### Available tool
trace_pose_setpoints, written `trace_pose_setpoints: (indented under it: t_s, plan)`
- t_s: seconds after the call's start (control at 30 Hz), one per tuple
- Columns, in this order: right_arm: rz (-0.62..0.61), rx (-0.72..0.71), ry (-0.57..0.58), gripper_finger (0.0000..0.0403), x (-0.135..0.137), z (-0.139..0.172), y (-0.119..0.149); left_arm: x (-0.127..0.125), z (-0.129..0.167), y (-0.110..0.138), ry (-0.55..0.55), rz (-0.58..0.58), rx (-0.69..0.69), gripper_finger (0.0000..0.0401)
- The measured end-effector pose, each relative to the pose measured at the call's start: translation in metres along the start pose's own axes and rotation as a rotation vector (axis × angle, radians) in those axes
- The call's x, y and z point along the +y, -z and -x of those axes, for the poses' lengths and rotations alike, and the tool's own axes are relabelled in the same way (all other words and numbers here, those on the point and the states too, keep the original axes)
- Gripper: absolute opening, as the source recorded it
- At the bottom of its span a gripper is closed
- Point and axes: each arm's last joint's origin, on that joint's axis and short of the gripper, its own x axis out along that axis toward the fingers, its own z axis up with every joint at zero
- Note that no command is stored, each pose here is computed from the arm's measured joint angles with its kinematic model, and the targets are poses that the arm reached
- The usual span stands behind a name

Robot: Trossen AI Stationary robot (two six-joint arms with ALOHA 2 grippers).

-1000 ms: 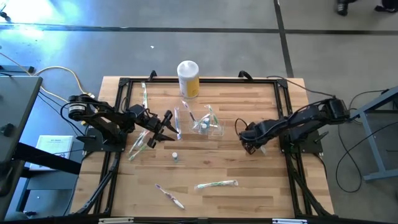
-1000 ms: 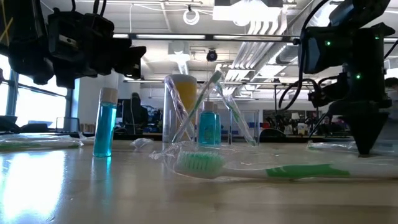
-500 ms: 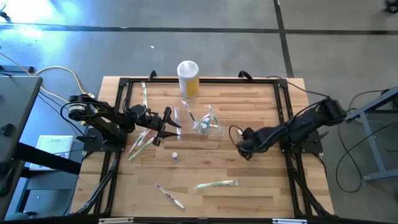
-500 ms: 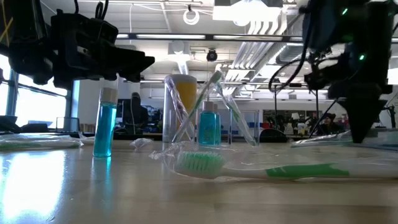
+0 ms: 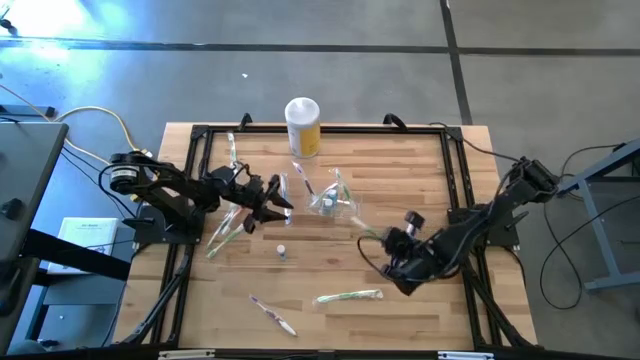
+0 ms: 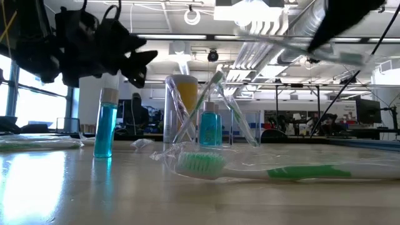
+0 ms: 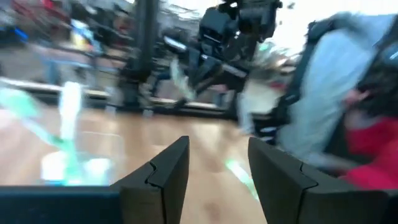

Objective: Pick & Place toothbrushing station
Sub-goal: Put the green toothbrush into the right section of the transparent organizer

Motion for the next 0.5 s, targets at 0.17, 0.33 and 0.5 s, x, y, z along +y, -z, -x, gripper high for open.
trace_pose_setpoints:
  t_s: [0.17,0.33,0.5]
  plan:
    - [0.288,-0.261,0.07,0.0003,0.011,0.003,-0.015,0.007,-0.018,-0.013,0.083,0.335,0.045,0.0159]
    - [0.467,-0.369,0.129,0.0003,0.019,-0.003,-0.032,0.016,-0.036,-0.022,0.118,0.594,0.155,0.0159]
    - [0.627,-0.387,0.141,0.0003,0.036,-0.018,-0.035,0.019,-0.046,-0.032,0.156,0.622,0.189,0.0159]
